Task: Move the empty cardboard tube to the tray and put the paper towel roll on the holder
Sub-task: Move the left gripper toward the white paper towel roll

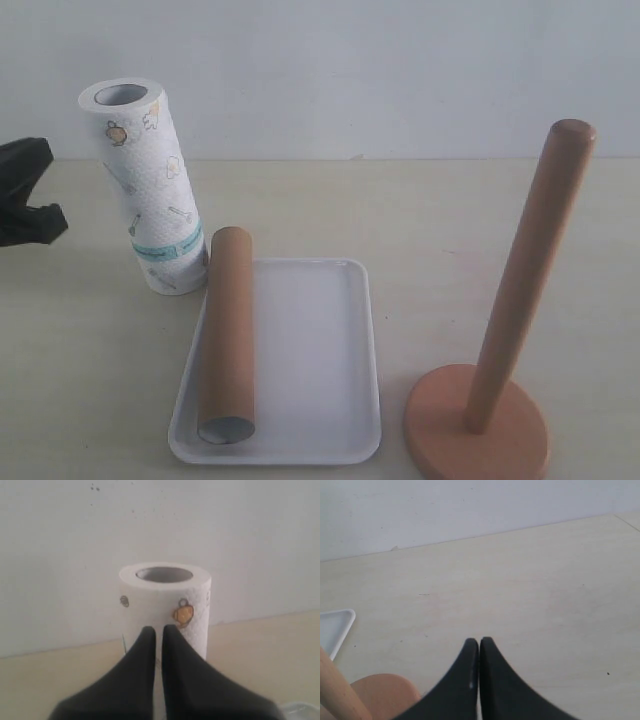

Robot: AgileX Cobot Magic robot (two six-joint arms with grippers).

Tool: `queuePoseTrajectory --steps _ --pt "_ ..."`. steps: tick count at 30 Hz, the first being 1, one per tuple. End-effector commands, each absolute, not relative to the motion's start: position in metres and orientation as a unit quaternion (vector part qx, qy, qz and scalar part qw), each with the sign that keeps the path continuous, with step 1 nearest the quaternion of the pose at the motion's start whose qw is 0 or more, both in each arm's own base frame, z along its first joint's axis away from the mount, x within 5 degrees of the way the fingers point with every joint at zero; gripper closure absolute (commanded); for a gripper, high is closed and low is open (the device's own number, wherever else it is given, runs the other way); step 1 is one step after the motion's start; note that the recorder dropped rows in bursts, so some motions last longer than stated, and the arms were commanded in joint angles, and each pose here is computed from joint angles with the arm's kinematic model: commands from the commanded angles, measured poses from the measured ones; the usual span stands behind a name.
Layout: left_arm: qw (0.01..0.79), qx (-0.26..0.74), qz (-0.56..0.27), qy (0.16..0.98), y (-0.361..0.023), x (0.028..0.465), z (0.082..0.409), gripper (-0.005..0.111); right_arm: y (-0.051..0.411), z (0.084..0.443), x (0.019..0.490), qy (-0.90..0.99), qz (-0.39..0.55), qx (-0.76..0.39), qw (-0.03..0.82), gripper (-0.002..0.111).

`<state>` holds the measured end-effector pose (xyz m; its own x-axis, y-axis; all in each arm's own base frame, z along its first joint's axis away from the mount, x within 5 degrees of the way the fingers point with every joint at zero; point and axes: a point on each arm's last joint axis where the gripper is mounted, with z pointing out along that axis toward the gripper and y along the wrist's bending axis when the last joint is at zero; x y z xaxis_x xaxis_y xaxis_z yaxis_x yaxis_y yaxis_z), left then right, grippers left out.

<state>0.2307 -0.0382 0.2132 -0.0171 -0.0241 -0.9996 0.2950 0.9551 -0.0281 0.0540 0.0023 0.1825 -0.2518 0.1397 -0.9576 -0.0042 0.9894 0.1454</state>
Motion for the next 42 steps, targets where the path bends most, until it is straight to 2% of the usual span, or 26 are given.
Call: queuePoseTrajectory --steps 1,5,7,11,15,17,20,25,42 --pt "0.686 0.102 -0.119 0.711 -0.041 0.236 0.199 0.103 0.002 0.184 0.054 0.784 0.056 0.042 0.617 0.108" --pt "0.679 0.051 -0.125 0.721 -0.036 0.241 0.191 0.102 0.002 0.184 0.054 0.784 0.056 0.042 0.617 0.108" --pt "0.673 0.026 -0.135 0.727 -0.034 0.243 0.187 0.094 0.002 0.184 0.054 0.784 0.056 0.042 0.617 0.108" --pt "0.668 0.032 -0.133 0.732 -0.035 0.244 0.183 0.060 0.002 0.184 0.054 0.784 0.056 0.042 0.617 0.108" --pt "0.670 0.046 -0.135 0.729 -0.037 0.245 0.182 0.017 0.002 0.184 0.054 0.784 0.056 0.042 0.617 0.108" --pt "0.671 0.058 -0.126 0.728 -0.037 0.245 0.182 0.009 0.002 0.184 0.054 0.784 0.056 0.042 0.617 0.108" --pt "0.669 0.085 -0.109 0.730 -0.039 0.247 0.181 0.007 0.002 0.184 0.054 0.784 0.055 0.042 0.617 0.108" --pt "0.671 0.138 -0.131 0.717 -0.048 0.250 0.184 0.007 0.002 0.184 0.054 0.784 0.056 0.043 0.617 0.108" --pt "0.658 0.114 -0.160 0.727 -0.052 0.283 0.165 0.007 0.002 0.184 0.054 0.784 0.057 0.043 0.617 0.108"
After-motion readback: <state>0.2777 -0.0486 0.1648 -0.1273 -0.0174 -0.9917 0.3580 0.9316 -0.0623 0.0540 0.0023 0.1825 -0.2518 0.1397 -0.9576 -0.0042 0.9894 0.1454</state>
